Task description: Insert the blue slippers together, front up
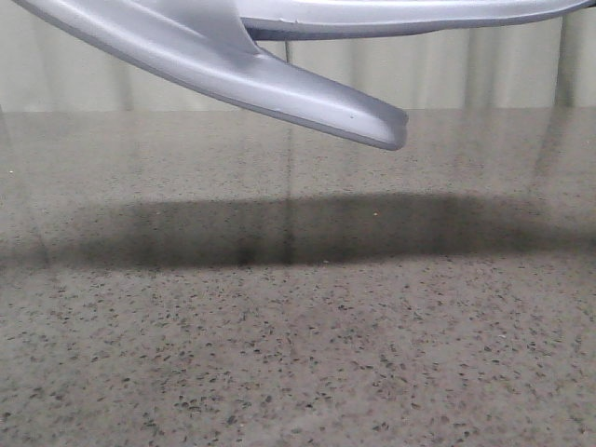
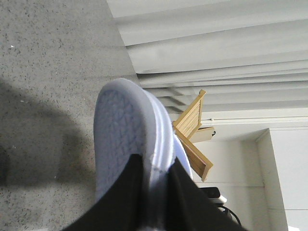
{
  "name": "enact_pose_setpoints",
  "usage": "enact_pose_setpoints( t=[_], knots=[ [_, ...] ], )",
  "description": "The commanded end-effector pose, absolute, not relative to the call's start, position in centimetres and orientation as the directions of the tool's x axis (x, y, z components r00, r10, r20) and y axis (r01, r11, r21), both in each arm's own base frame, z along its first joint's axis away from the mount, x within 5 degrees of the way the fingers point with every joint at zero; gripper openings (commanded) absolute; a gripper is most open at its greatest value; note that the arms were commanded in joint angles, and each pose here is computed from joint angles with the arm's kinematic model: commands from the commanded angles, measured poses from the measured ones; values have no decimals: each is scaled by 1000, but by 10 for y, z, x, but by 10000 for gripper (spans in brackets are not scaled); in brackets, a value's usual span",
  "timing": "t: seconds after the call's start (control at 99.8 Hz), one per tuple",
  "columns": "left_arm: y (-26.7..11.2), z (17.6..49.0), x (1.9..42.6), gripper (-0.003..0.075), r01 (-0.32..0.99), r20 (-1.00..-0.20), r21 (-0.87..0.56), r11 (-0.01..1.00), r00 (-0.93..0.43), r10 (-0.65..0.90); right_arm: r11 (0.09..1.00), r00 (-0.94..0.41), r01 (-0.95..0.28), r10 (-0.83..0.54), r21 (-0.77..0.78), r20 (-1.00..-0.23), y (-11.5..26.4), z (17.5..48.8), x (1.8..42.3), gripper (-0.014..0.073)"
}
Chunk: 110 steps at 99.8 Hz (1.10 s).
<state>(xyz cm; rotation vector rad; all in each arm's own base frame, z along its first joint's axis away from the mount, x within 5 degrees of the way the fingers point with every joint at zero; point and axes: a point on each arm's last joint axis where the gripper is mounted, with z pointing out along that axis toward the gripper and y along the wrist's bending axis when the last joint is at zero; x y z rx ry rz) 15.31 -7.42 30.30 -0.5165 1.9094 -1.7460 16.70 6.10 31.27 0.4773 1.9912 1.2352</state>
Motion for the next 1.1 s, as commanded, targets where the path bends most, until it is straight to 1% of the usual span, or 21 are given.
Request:
enact_pose_setpoints(
  t=[0.0, 0.241, 0.511, 0.652, 0.782, 0.992, 1.093],
  knots=[
    [-79, 326, 149, 16, 111, -69, -993, -49, -845, -530, 415, -690, -117, 620, 902, -375, 67, 324, 165, -107],
    [-80, 327, 147, 16, 107, -60, -992, -63, -856, -513, 413, -688, -117, 622, 903, -373, 67, 325, 165, -107],
    [-82, 327, 145, 16, 108, -60, -992, -70, -869, -492, 398, -716, -128, 597, 908, -362, 69, 325, 162, -107],
    [-87, 327, 142, 16, 106, -60, -992, -74, -885, -462, 369, -766, -111, 560, 923, -316, 74, 320, 166, -107],
    [-90, 328, 140, 16, 105, -60, -992, -77, -896, -441, 341, -800, -128, 519, 931, -300, 80, 316, 171, -107],
    [-91, 328, 138, 16, 107, -62, -991, -85, -906, -419, 308, -844, -169, 446, 936, -299, 101, 311, 174, -107],
    [-92, 328, 137, 16, 109, -63, -990, -88, -909, -412, 308, -857, -190, 412, 932, -310, 110, 306, 176, -107]
  ],
)
